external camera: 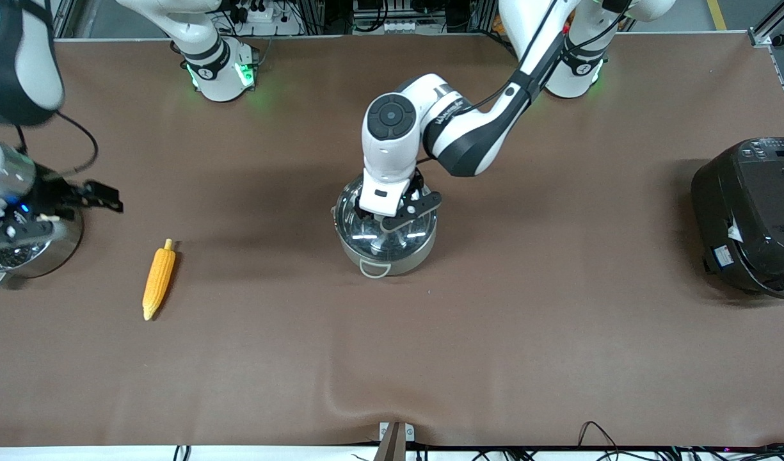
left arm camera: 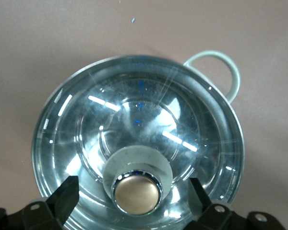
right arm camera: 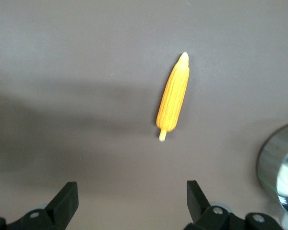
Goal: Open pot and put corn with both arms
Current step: 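Grasp the lid knob with the left gripper while the right gripper grasps the corn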
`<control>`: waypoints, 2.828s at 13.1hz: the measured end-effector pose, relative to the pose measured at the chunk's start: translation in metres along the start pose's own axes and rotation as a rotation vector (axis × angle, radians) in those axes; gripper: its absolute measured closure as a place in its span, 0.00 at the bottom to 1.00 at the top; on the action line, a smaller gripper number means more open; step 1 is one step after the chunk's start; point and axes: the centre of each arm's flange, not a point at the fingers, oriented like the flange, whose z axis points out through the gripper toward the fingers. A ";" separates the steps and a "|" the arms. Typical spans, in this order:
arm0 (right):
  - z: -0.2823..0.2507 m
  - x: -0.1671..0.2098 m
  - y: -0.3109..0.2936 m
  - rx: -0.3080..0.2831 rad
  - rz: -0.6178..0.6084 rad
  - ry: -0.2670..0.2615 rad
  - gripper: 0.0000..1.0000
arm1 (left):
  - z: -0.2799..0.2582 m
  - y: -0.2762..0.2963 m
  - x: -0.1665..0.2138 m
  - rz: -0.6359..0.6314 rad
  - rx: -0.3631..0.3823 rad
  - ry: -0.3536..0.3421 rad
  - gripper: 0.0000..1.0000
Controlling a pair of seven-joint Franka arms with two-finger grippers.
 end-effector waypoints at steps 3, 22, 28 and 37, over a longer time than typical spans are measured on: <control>0.074 0.022 0.012 -0.005 0.012 0.012 0.00 | 0.009 0.001 -0.001 -0.004 0.011 -0.001 0.00; 0.285 0.057 0.078 0.008 0.090 -0.071 0.00 | 0.015 0.002 -0.009 -0.022 0.020 -0.002 0.24; 0.292 0.056 0.074 -0.001 0.070 -0.087 0.53 | 0.016 0.002 -0.009 -0.023 0.023 -0.003 0.32; 0.218 0.065 0.014 -0.012 -0.030 -0.094 0.63 | 0.016 0.003 -0.009 -0.026 0.019 -0.002 0.50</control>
